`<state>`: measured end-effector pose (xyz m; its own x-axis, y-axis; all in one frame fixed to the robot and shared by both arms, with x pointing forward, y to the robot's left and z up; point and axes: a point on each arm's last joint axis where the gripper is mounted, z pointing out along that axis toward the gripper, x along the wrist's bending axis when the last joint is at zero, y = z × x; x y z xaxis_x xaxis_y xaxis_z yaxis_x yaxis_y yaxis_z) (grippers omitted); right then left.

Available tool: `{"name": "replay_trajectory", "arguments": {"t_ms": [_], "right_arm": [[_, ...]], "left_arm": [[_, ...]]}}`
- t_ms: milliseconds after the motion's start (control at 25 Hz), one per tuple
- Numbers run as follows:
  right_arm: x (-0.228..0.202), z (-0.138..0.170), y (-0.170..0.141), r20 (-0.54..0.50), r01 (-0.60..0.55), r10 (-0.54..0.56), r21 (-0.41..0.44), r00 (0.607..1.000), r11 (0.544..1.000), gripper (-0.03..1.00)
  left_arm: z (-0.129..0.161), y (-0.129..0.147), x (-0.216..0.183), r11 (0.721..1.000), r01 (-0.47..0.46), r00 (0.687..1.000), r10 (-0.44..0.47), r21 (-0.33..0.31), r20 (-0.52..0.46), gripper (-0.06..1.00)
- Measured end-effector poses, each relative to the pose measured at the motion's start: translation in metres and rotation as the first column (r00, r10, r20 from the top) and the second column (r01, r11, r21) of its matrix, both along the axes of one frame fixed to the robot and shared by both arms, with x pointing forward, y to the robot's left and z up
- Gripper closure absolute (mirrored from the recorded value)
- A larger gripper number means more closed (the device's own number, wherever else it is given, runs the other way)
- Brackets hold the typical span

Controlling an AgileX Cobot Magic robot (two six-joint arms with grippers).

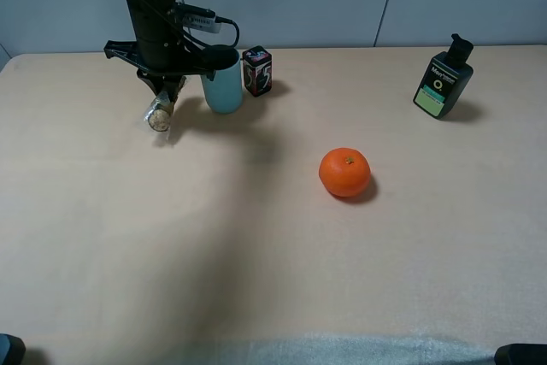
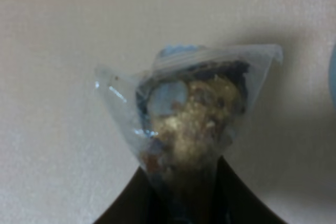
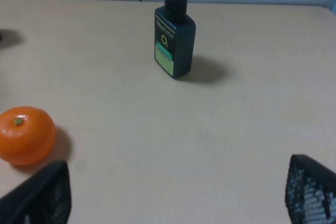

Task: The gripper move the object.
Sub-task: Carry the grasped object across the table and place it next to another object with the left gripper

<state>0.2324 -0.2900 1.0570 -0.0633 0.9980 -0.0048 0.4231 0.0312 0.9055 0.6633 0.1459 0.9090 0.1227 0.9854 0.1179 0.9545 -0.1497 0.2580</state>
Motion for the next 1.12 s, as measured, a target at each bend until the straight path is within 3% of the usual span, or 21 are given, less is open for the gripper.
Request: {"name": "replay_trajectory", "arguments": {"t_ms": [400,720,1120], "right_arm": [[0.0000,0.0000,0.0000,0.000,0.000,0.000,0.000,1.000,1.000,0.35],[0.0000,0.0000,0.0000,0.000,0.000,0.000,0.000,1.000,1.000,0.35],[0.0000,0.0000,0.0000,0.000,0.000,0.000,0.000,1.000,1.000,0.35]], "left_arm": [[0.0004,-0.0009,0.0015,1.000,0.021,1.000,-0.021,-0.004,0.016,0.74],[0.0003,-0.0008,0.0013,1.000,0.021,1.000,-0.021,-0.003,0.013,0.44],[-0.0002,0.0004,-0.0007,1.000,0.004,1.000,-0.004,0.006,-0.009,0.27]]}}
